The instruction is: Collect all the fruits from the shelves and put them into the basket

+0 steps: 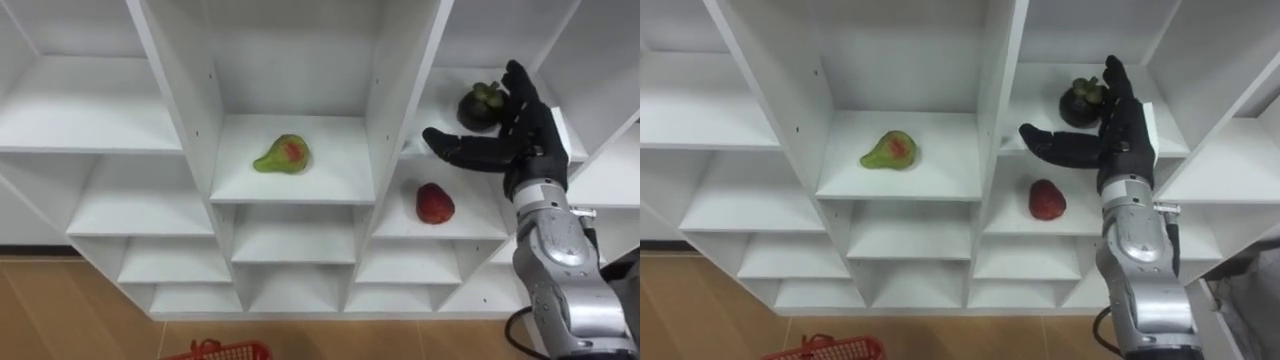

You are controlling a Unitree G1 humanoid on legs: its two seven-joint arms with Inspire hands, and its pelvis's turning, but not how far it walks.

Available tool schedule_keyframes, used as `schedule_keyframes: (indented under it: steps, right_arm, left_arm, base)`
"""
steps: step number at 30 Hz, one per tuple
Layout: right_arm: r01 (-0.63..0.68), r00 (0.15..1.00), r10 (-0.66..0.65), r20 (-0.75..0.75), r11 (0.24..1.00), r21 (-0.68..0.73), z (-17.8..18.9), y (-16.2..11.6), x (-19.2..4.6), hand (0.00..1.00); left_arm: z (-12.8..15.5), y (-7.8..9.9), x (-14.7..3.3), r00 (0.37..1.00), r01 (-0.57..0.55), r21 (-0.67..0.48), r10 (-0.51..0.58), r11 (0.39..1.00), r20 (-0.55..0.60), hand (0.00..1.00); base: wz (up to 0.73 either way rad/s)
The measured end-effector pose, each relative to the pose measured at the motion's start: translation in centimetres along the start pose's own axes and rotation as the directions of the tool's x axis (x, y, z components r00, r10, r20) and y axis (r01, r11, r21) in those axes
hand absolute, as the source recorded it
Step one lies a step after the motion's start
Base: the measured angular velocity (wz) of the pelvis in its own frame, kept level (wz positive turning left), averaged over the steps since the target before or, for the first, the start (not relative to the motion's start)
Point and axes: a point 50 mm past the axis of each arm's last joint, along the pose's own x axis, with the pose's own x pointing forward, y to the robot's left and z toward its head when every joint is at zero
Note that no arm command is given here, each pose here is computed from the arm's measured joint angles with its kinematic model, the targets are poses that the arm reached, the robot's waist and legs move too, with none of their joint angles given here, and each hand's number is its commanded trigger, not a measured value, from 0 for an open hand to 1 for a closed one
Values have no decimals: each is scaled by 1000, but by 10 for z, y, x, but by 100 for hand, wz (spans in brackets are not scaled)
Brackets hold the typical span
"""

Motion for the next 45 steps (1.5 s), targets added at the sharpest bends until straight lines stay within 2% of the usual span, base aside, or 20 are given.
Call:
schedule_keyframes:
  steps: [12,31,32,33,34,45]
  right_arm:
    - [0,1000,-1,-29,1000,-8,-5,-2,14,0]
    - [42,997,-43,-62,999,-21,-13,-8,17,0]
    - [44,997,-45,-64,999,-25,-13,-8,18,34]
    - [46,997,-49,-64,998,-42,-15,-10,18,61]
    - [47,997,-51,-62,997,-56,-16,-10,18,100]
    - [128,989,-137,-61,984,-126,-19,-26,28,100]
  left_arm:
    - [0,-1,0,1000,0,8,0,1000,-7,100]
    - [0,2,0,1000,10,7,-10,1000,-27,100]
    - [0,2,0,1000,10,8,-10,1000,-27,100]
    - [0,2,0,1000,11,8,-11,1000,-26,100]
    - [0,2,0,1000,11,8,-11,1000,-26,100]
    - [-1,2,-1,999,11,-1,-11,1000,-30,100]
  base:
    - [3]
    - [3]
    - [0]
    - [0]
    - [0]
    - [0]
